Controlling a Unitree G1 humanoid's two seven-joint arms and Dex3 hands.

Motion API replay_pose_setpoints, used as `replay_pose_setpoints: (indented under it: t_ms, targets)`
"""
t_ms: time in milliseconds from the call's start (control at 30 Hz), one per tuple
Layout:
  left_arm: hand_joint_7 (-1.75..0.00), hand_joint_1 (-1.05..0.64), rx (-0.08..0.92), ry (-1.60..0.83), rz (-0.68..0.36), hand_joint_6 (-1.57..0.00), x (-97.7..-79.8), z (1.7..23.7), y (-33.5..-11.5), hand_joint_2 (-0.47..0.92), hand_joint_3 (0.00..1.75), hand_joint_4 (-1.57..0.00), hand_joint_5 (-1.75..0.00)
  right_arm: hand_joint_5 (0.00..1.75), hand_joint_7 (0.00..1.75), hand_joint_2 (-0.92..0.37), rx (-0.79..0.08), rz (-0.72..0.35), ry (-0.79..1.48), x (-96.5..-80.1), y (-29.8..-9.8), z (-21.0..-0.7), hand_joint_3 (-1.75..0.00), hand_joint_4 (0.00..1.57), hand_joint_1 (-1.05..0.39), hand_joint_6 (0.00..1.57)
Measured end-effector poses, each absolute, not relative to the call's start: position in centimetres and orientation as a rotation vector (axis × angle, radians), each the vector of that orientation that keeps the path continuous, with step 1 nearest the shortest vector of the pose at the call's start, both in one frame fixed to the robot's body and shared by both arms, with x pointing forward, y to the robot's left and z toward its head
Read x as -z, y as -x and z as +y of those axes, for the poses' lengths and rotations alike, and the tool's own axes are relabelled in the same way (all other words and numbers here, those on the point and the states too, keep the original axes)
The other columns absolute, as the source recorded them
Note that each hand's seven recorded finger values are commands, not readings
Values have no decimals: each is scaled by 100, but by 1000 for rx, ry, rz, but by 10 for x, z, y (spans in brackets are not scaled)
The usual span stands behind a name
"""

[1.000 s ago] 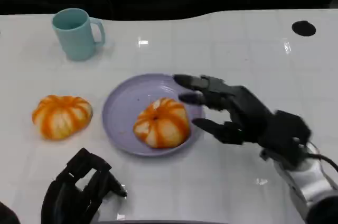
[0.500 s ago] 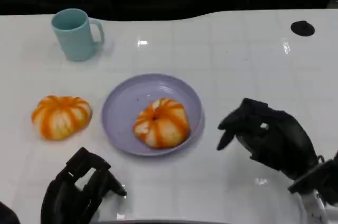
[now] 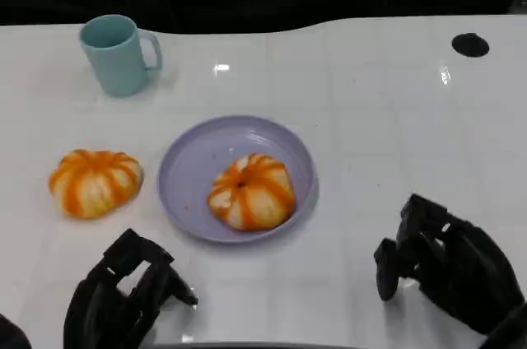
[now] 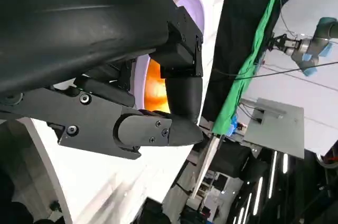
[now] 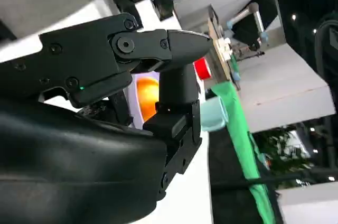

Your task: Grasp the bread from the table and place it into the plate.

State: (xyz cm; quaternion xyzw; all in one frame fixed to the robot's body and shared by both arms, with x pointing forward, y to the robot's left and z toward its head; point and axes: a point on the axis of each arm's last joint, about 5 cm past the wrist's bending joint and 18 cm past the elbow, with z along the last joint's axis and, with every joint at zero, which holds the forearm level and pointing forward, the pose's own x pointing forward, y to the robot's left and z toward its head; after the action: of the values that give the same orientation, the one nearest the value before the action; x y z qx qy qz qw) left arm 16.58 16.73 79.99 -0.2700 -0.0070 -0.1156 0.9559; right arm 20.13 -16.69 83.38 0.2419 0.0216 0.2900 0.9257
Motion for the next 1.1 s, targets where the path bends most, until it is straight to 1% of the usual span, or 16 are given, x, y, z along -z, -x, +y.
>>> replay_pose_setpoints:
  t_ms: [167,500,767,1100]
  targets:
    - [-151,-49,236,546,-18,-48,-801,168,-166,92,29,-58,-175,175,175,-92,-591,84,-516,-831,-194,-169,-36,87,-53,66]
    - [-150,-51,229,543,-22,-49,-801,169,-166,92,28,-59,-175,175,175,-92,-575,103,-526,-829,-190,-171,-37,88,-52,65]
    - [-149,-51,224,535,-24,-50,-801,172,-163,92,27,-59,-175,175,175,-92,-558,114,-513,-828,-185,-172,-34,88,-52,64]
    - [-153,-53,218,533,-22,-49,-800,172,-162,92,25,-60,-175,175,175,-92,-564,102,-504,-827,-187,-171,-34,90,-53,67]
